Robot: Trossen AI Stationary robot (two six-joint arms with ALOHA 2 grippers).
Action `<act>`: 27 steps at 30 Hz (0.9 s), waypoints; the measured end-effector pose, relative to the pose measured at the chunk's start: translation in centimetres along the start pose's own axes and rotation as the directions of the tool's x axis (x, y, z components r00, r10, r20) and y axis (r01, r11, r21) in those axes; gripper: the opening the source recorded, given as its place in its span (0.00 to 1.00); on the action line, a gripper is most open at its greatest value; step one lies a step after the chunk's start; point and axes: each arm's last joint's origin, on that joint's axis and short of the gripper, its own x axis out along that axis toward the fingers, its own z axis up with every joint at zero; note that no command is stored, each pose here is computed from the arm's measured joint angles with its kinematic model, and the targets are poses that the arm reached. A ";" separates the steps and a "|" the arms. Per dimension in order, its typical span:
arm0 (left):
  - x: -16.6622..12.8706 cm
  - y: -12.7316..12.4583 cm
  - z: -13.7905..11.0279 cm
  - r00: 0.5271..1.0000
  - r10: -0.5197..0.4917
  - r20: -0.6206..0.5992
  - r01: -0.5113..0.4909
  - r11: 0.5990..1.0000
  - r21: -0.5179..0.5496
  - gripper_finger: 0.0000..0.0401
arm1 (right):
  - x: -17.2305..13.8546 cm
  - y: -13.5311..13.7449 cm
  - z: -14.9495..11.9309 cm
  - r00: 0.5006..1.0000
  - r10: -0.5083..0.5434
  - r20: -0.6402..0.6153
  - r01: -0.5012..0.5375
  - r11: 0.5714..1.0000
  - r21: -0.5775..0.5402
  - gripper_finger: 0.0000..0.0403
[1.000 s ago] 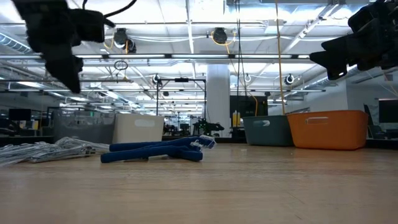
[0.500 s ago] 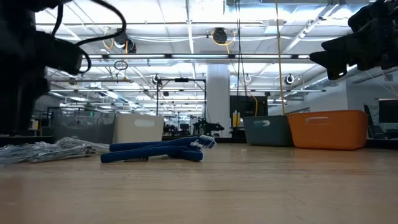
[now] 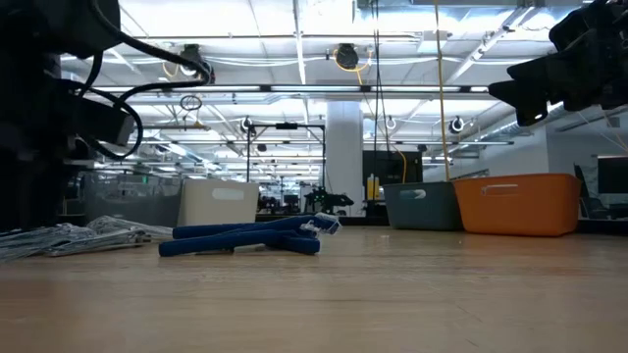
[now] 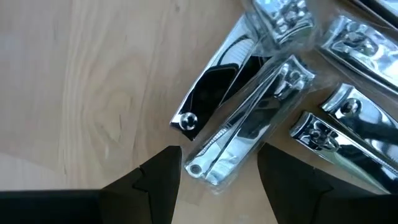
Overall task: Pick & Place Travel size toiletries
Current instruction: Put the silver nail cutter into the black bin
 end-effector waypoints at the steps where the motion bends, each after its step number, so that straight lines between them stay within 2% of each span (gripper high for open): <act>1: 0.1 0.0 0.1 1.000 -0.002 0.006 0.002 1.000 0.012 0.53 | 0.0 0.0 0.0 1.000 0.000 0.000 0.000 1.000 0.000 0.49; 12: 0.2 0.1 2.9 0.977 -0.088 0.196 0.081 0.996 0.045 0.53 | 0.0 0.0 0.0 1.000 0.000 0.000 0.000 1.000 0.000 0.48; 21: 0.3 1.1 2.6 0.992 -0.084 0.094 0.087 0.996 -0.023 0.53 | 0.0 0.0 0.0 1.000 0.000 0.000 0.000 1.000 0.000 0.48; 27: 0.3 1.1 2.5 0.992 -0.108 0.068 0.113 0.991 -0.065 0.53 | 0.0 0.0 0.0 1.000 0.000 0.000 0.000 1.000 0.000 0.48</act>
